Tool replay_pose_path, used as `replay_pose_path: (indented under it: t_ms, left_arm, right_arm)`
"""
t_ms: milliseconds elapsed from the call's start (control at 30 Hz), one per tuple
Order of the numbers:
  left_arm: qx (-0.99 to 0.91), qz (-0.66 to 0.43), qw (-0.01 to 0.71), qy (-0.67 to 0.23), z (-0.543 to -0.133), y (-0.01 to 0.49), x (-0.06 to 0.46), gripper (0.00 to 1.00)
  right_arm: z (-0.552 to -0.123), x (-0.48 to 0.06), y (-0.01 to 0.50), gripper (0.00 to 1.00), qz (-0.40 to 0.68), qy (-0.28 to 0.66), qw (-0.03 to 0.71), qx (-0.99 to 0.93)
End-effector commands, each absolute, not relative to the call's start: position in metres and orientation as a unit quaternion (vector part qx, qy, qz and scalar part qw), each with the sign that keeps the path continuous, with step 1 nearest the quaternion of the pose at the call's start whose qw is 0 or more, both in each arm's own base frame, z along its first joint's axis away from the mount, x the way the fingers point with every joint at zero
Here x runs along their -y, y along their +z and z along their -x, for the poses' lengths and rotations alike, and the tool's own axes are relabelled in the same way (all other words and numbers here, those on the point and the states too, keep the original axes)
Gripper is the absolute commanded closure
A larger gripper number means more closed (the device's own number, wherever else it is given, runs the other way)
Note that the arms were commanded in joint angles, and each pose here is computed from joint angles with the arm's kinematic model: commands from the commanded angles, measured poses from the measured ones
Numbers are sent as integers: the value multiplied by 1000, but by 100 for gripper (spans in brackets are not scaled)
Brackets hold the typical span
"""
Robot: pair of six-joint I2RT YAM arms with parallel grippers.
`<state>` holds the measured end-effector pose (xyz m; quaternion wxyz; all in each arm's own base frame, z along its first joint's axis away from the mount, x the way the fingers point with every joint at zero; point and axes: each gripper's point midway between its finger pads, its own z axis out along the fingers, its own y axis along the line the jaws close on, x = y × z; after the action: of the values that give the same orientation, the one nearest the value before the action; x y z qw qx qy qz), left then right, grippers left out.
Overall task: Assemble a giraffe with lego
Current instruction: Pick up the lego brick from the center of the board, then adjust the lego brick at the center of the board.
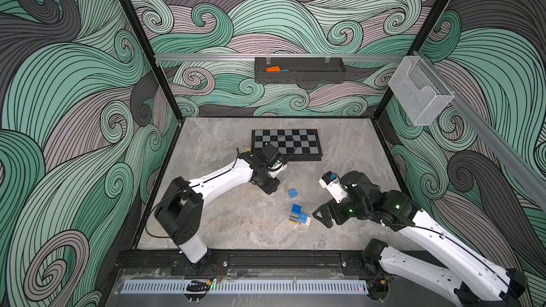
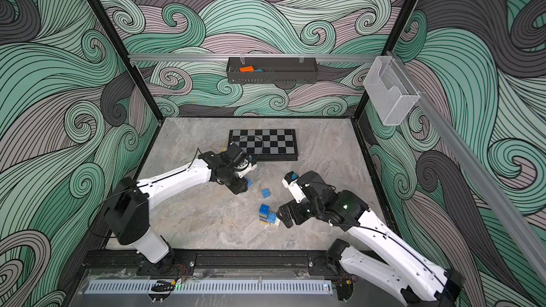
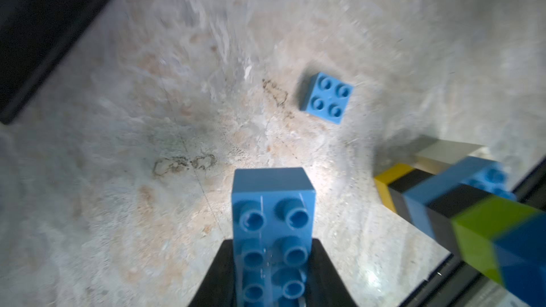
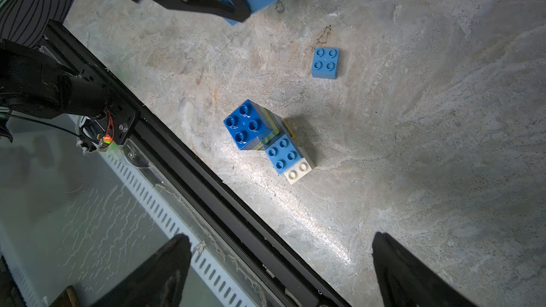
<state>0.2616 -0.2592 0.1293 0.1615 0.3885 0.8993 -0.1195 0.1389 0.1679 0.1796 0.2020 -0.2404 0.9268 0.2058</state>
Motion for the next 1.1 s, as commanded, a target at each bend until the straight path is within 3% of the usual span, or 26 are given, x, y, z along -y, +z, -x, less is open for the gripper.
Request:
replay_pose_path:
  t_ms: [0, 133, 533, 1067]
  left_arm:
    - [-878, -424, 163, -149, -238, 168, 256, 100]
    - [-860, -451, 161, -175, -218, 194, 252, 100]
    - [-797, -504, 243, -226, -198, 234, 256, 100]
    - [-759, -561, 197, -265, -169, 237, 288, 100]
  right_arm:
    - [-143, -163, 180, 1, 220, 191, 207, -934]
    - [-140, -156, 159, 1, 145, 189, 180, -954]
    - [-132, -155, 95, 2, 107, 161, 93, -977]
    - [-160, -153, 36, 3, 141, 69, 65, -985]
